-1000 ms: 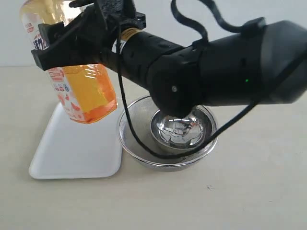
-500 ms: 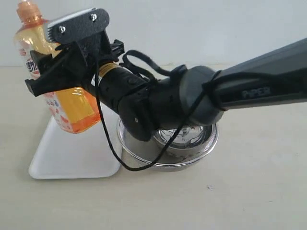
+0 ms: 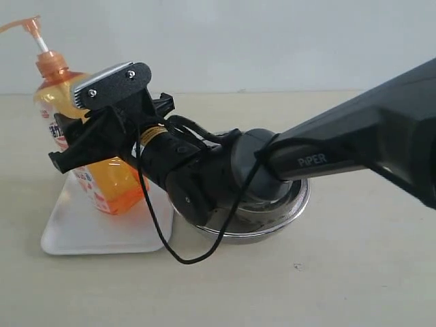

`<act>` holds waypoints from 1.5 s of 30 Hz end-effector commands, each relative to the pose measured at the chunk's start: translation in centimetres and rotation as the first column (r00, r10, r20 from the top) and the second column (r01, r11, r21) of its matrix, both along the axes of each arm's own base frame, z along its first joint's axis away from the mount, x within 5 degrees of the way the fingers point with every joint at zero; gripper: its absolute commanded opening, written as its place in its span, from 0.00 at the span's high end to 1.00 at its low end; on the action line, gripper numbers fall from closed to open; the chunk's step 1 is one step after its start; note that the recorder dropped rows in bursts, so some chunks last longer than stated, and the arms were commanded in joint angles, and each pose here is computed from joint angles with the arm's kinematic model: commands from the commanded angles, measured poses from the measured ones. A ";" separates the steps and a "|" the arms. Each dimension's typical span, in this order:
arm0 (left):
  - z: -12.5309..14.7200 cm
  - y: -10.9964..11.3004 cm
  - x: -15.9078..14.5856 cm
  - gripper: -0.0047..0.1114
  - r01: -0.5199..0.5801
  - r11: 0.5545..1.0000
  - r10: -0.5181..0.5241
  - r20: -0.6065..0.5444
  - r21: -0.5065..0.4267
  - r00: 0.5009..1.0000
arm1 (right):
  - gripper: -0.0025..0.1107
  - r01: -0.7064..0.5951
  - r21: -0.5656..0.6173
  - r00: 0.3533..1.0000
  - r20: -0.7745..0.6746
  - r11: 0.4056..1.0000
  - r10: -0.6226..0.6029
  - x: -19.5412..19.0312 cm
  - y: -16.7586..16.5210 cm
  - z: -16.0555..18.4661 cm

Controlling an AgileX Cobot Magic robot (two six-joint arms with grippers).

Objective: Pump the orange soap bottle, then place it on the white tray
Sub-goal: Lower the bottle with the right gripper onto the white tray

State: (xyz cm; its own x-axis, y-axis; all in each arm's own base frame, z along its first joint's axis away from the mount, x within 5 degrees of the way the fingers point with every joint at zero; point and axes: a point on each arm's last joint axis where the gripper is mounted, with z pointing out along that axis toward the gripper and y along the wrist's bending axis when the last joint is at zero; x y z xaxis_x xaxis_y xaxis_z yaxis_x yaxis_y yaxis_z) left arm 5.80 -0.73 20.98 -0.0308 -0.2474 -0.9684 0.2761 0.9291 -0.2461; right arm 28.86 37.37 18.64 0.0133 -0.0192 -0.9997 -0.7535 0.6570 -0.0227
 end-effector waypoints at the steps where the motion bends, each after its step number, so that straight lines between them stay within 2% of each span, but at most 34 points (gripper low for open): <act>1: -0.1 -0.1 0.0 0.92 0.012 1.000 -0.012 -0.003 -0.013 1.000 | 0.98 -0.006 0.148 0.990 0.143 0.989 -0.016 0.0 0.0 3.2; 19: -0.1 -0.1 0.0 0.92 0.011 1.000 -0.011 -0.003 -0.013 1.000 | 0.98 -0.027 -0.058 0.999 -0.027 0.998 0.026 -0.1 0.3 0.9; 26: -0.1 -0.1 0.0 0.92 0.011 1.000 -0.011 -0.003 -0.013 1.000 | 0.98 -0.035 -0.097 0.998 -0.051 0.995 0.030 -0.4 0.0 2.0; 30: -0.1 -0.1 0.0 0.92 0.011 1.000 -0.011 -0.003 -0.013 1.000 | 0.97 -0.051 -0.175 0.996 -0.085 0.983 0.037 -0.6 -0.2 2.0; 31: -0.1 -0.1 0.0 0.92 0.011 1.000 -0.011 -0.003 -0.013 1.000 | 0.97 -0.054 -0.186 0.995 -0.094 0.981 0.037 -0.7 -0.2 1.9; 33: -0.1 -0.1 0.0 0.92 0.011 1.000 -0.011 -0.003 -0.013 1.000 | 0.88 -0.065 -0.227 0.991 -0.133 0.972 0.035 -0.8 -0.3 1.4; 34: -0.1 -0.1 0.0 0.92 0.011 1.000 -0.011 -0.003 -0.013 1.000 | 0.80 -0.071 -0.248 0.988 -0.154 0.966 0.033 -0.8 -0.3 1.1; 36: -0.1 -0.1 0.0 0.92 0.011 1.000 -0.011 -0.003 -0.013 1.000 | 0.72 -0.080 -0.274 0.983 -0.181 0.959 0.030 -0.9 -0.4 0.8; 43: -0.1 -0.1 0.0 0.92 0.011 1.000 -0.011 -0.003 -0.013 1.000 | 0.71 -0.115 -0.367 0.971 -0.237 0.923 0.026 -1.2 -0.7 -0.2; 45: -0.1 -0.1 0.0 0.92 0.011 1.000 -0.011 -0.003 -0.013 1.000 | 0.65 -0.121 -0.382 0.968 -0.248 0.916 0.025 -1.3 -0.8 -0.4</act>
State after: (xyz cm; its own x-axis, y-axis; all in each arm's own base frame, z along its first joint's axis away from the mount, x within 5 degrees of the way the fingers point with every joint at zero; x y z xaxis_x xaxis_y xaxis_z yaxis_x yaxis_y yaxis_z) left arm 5.79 -0.75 20.99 -0.0309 -0.2473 -0.9684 0.2780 0.9286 -0.2460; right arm 27.95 36.90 20.49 -0.1295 -0.2951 -0.9467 -0.7972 0.5987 -0.0776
